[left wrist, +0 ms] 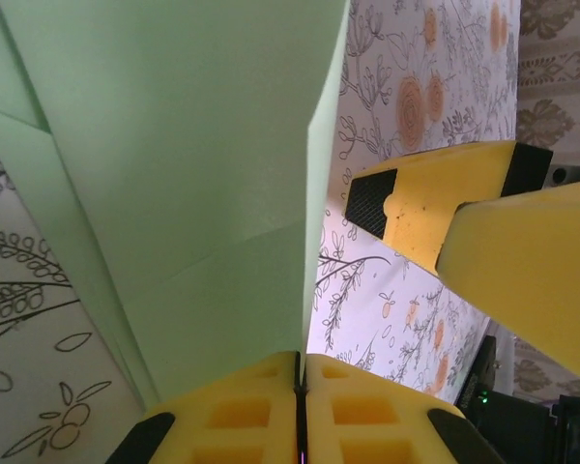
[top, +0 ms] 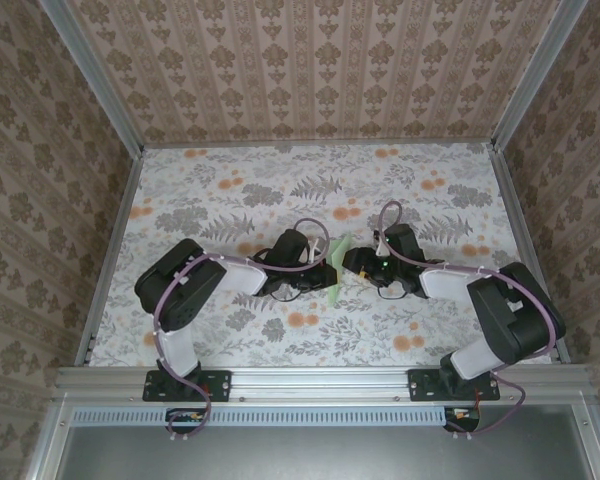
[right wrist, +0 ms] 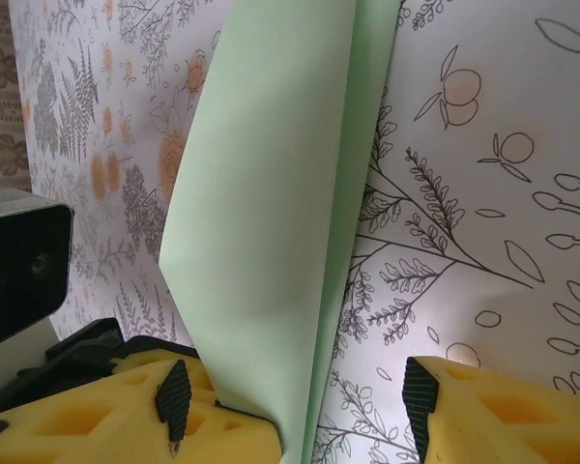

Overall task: Fold a paper plane with a square sheet of paper (fold left side to right side)
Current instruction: Fold the wing for the fifth time at the center of the table.

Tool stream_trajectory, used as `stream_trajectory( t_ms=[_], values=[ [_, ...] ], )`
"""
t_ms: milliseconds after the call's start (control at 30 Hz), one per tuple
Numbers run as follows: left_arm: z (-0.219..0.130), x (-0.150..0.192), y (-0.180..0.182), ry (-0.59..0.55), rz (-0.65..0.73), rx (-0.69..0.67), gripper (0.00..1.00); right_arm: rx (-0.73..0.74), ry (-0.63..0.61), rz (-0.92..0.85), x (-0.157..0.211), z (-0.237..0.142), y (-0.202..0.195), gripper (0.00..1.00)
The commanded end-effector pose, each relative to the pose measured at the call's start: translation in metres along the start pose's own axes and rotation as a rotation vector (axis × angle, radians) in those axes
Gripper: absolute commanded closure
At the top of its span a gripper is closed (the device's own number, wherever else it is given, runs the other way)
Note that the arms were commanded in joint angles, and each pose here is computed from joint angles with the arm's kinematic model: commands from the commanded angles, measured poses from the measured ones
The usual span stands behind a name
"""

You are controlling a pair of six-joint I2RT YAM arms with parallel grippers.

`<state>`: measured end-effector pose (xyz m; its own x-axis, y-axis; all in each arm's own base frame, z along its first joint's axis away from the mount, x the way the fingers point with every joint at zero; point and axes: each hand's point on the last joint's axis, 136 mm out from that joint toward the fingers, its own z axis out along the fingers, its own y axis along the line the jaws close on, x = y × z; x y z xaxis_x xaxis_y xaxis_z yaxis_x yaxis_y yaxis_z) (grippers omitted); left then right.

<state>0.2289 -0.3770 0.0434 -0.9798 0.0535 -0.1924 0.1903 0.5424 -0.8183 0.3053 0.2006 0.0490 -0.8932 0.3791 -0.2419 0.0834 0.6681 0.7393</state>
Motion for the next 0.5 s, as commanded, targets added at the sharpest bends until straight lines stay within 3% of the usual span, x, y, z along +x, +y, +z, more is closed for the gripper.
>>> stream_trajectory(
  t_ms=[0, 467],
  values=[
    [0.0, -0.003, -0.007, -0.006, -0.025, 0.053, 0.91, -0.013, -0.032, 0.012, -0.008, 0.005, 0.004, 0.37],
    [-0.001, -0.004, 0.0, -0.017, -0.075, 0.046, 0.91, -0.008, -0.034, 0.029, -0.021, 0.023, 0.004, 0.44]
  ],
)
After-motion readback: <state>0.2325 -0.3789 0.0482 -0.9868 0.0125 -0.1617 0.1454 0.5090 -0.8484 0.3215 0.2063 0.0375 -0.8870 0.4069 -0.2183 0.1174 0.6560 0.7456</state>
